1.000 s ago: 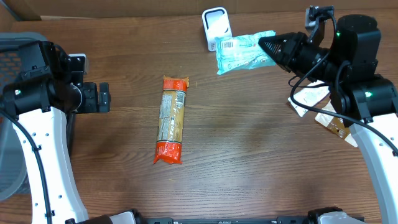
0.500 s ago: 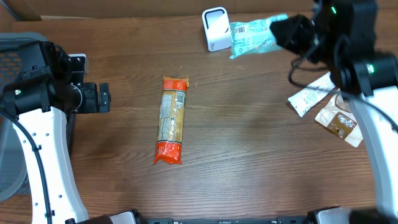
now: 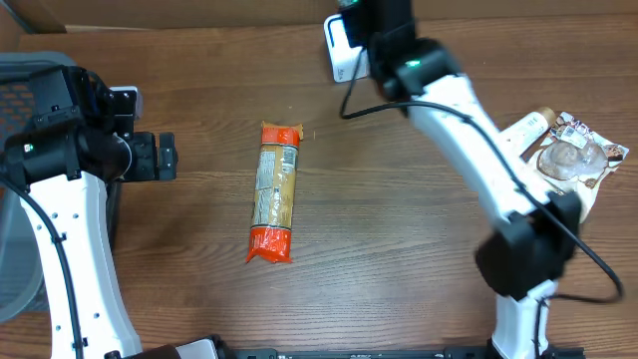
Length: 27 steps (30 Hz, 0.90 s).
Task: Scan the item barcode
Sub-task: 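Hold the wipes pack barcode against the white scanner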
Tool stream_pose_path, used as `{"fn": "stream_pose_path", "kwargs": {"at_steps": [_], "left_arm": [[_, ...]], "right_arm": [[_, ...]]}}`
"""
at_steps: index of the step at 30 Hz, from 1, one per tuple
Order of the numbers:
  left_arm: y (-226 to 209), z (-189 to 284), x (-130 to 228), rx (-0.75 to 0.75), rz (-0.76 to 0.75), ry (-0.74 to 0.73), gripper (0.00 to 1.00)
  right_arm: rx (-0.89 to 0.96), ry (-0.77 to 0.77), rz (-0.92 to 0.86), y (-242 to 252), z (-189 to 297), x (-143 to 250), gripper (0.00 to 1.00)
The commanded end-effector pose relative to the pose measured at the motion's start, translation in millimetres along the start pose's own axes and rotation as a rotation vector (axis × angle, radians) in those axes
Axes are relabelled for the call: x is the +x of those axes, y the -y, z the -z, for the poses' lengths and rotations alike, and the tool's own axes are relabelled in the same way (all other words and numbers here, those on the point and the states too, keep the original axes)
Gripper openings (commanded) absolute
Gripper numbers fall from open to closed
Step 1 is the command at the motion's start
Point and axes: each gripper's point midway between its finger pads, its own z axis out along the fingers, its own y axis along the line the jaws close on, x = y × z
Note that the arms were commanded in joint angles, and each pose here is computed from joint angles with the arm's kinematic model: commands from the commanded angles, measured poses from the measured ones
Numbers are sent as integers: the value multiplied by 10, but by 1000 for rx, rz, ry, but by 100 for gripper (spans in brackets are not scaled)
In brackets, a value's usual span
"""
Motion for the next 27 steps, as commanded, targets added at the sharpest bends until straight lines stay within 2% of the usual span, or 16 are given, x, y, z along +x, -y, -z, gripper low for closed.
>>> {"fn": "stream_pose_path", "kwargs": {"at_steps": [1,9,12,17,24,27], "left_arm": [[32,46,-17,12,-29,18,100],[32,46,-17,12,-29,18,99],[32,46,-16,12,-29,18,100],[32,46,-17,12,-29,18,100],[32,46,-17,12,-29,18,99],[32,46,-16,12,-29,18,100]], "right_arm": [[162,26,365,151,-194,-53,4],[224,61,797,-125,-752,203,4],[238,87,802,-192,-870,263,4],[163,118,825,-391,-984,380,4],[145,122,1008,-512,-1094,508,4],[139,116,1013,-530,-1120,554,4]]}}
